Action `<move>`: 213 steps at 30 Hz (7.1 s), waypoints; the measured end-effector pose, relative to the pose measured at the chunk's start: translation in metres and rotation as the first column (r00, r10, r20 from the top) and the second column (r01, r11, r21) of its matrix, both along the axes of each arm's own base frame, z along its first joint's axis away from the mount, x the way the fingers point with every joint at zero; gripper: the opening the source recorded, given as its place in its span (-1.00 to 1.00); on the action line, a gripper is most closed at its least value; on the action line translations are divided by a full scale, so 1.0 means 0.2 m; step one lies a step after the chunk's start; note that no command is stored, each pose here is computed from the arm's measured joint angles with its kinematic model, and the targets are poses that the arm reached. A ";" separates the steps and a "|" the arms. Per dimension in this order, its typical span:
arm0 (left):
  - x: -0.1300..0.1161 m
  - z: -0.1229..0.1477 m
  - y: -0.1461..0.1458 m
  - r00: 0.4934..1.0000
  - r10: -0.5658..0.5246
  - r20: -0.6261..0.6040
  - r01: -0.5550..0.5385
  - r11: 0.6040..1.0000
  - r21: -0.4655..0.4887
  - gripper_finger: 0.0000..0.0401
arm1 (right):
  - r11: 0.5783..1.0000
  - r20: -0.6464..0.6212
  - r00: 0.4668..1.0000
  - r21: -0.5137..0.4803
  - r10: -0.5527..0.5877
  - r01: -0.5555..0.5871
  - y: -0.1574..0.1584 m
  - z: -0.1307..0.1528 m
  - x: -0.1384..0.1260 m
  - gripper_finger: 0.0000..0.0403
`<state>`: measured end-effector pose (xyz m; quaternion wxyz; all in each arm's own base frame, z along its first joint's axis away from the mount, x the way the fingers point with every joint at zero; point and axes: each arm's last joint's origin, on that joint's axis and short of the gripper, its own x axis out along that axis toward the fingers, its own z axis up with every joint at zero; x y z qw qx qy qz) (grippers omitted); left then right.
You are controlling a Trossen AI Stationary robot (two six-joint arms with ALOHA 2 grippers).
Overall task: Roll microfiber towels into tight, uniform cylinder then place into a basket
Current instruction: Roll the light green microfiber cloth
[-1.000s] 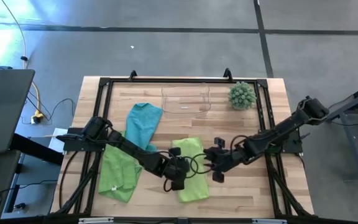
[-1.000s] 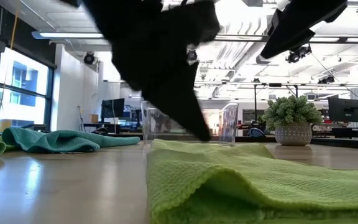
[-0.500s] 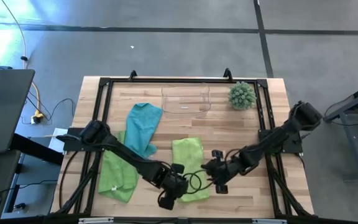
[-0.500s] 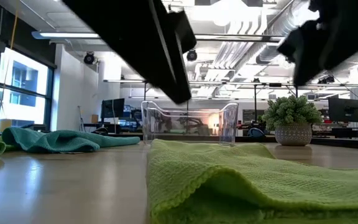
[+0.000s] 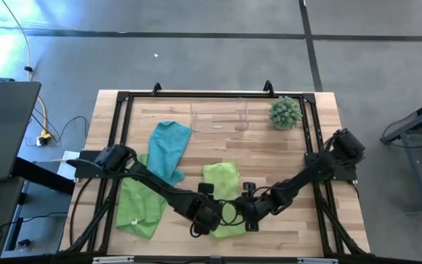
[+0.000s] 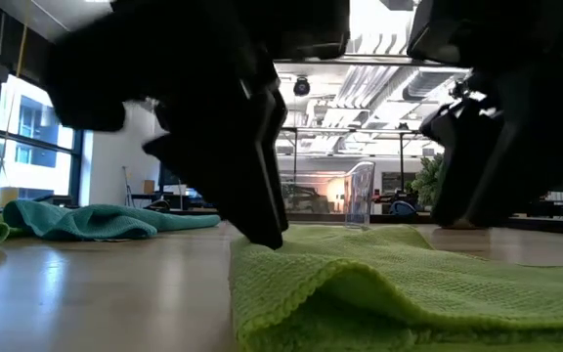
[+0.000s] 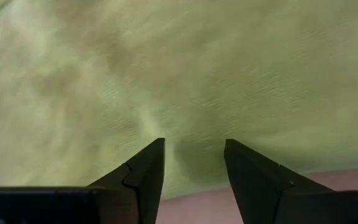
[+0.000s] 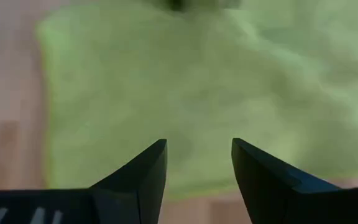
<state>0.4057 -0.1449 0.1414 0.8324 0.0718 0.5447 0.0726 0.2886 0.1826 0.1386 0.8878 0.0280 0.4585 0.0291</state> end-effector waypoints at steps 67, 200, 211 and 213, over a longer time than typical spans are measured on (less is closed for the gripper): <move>-0.10 0.07 -0.09 0.879 -0.472 -0.068 0.475 0.879 0.036 -0.24 | 0.972 0.012 0.984 -0.158 -0.176 0.176 -0.36 0.35 -0.09 -0.14; 0.01 0.02 -0.17 0.986 -0.108 0.126 0.119 0.989 -0.087 -0.99 | 0.999 -0.036 0.999 -0.008 -0.041 0.041 0.15 -0.11 -0.10 -0.97; -0.01 0.00 -0.16 0.958 0.250 0.143 -0.208 0.944 -0.255 -0.99 | 1.000 -0.080 0.997 0.009 -0.006 0.006 0.06 -0.07 -0.06 -0.97; -0.02 -0.01 -0.17 0.947 0.288 0.144 -0.246 0.936 -0.253 -0.99 | 1.000 -0.073 0.997 0.004 -0.012 0.013 0.05 -0.06 -0.05 -0.98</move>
